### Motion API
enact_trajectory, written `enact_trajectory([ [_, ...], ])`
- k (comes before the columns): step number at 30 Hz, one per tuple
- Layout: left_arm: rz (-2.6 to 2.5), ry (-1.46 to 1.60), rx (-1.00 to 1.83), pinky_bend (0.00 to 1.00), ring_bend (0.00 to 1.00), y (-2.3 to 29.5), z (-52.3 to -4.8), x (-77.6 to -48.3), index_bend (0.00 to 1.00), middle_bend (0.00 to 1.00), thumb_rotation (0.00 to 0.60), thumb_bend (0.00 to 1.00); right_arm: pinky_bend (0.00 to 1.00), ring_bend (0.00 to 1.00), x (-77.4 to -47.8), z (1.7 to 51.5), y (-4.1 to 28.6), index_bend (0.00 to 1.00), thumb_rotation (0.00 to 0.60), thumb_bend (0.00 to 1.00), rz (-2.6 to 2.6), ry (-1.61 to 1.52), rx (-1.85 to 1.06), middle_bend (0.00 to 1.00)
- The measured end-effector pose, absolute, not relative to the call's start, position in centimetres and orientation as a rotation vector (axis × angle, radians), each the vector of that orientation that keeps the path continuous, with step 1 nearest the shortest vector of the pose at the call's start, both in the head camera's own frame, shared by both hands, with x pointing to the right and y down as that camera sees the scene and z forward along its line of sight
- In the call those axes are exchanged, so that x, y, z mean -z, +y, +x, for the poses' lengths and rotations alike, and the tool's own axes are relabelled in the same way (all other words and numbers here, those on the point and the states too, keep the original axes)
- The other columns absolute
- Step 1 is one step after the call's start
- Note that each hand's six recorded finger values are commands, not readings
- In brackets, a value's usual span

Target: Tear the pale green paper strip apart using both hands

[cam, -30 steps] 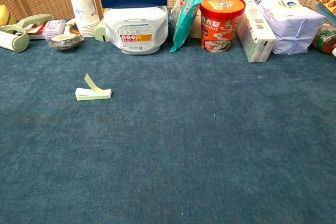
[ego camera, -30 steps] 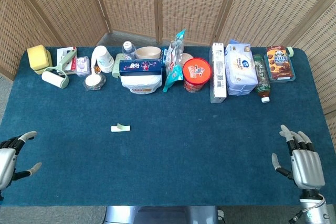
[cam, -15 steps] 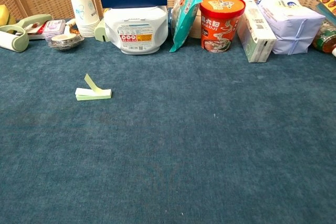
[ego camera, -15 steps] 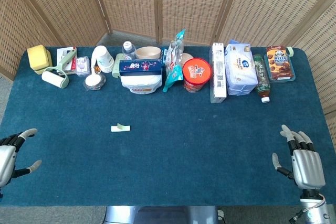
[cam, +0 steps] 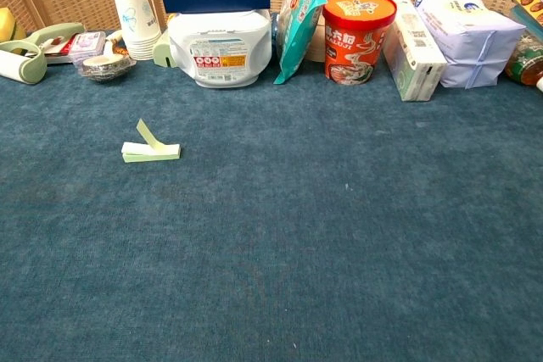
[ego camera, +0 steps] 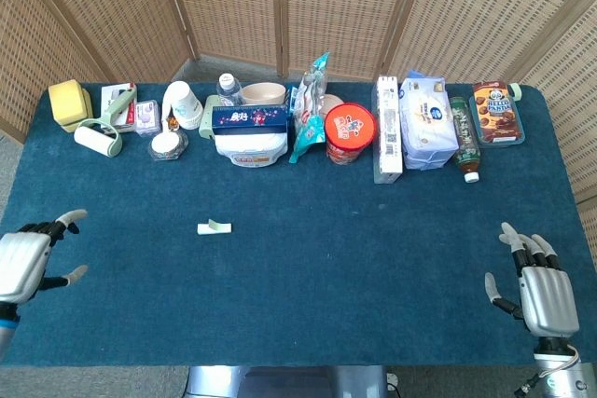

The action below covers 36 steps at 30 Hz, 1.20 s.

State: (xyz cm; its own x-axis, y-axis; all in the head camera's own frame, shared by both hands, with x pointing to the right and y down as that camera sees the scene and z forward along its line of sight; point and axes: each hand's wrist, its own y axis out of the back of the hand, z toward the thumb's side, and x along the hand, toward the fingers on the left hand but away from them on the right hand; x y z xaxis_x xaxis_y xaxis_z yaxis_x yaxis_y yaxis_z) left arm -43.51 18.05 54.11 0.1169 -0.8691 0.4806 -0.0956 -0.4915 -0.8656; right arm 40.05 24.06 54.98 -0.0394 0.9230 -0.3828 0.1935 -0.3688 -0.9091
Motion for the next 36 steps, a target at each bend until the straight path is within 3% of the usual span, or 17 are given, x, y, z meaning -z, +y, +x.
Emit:
enact_trajectory([
  [3,-1.734,0.904,1.431,0.69,0.75,16.4,-43.0,-55.2,0.24,0.71,0.589,0.14,0.14,0.18,-55.0,39.9,24.0,0.02,0.490,0.46,-1.600,-1.192,-1.463,0.28],
  [7,-1.757,0.857,1.405,0.86,0.95,14.3,-42.3,-56.5,0.28,0.93,0.411,0.10,0.14,0.18,-54.9,39.9,23.9,0.02,0.491,0.46,-1.594,-1.194,-1.462,0.28],
  [10,-1.770,0.805,1.395,0.94,1.00,12.8,-41.7,-57.6,0.29,0.99,0.284,0.05,0.14,0.18,-54.9,39.9,23.9,0.02,0.490,0.46,-1.592,-1.193,-1.464,0.28],
  [14,-1.810,0.733,1.389,0.98,1.00,12.0,-40.6,-58.7,0.29,1.00,0.246,0.05,0.14,0.18,-55.0,39.9,23.8,0.02,0.489,0.46,-1.593,-1.192,-1.467,0.28],
  [16,-1.833,0.687,1.388,0.99,1.00,11.6,-39.8,-59.2,0.30,1.00,0.255,0.06,0.14,0.18,-55.0,39.9,23.8,0.02,0.488,0.46,-1.593,-1.193,-1.467,0.28],
  [18,-1.843,0.647,1.383,0.99,1.00,11.1,-39.1,-59.6,0.29,1.00,0.312,0.10,0.14,0.18,-55.0,40.0,23.8,0.02,0.487,0.46,-1.592,-1.195,-1.468,0.28],
  [20,-1.845,0.621,1.382,0.99,1.00,10.9,-38.7,-59.9,0.29,1.00,0.445,0.15,0.14,0.18,-55.1,40.0,23.8,0.02,0.488,0.46,-1.592,-1.195,-1.469,0.28],
  [23,-1.850,0.593,1.381,1.00,1.00,10.6,-38.1,-60.3,0.30,1.00,0.585,0.17,0.14,0.18,-55.1,40.0,23.8,0.02,0.490,0.46,-1.593,-1.195,-1.469,0.28],
  [36,-1.875,0.556,1.364,1.00,1.00,10.1,-35.0,-62.0,0.38,1.00,0.600,0.17,0.14,0.18,-55.1,40.2,23.8,0.02,0.489,0.46,-1.590,-1.205,-1.465,0.28],
])
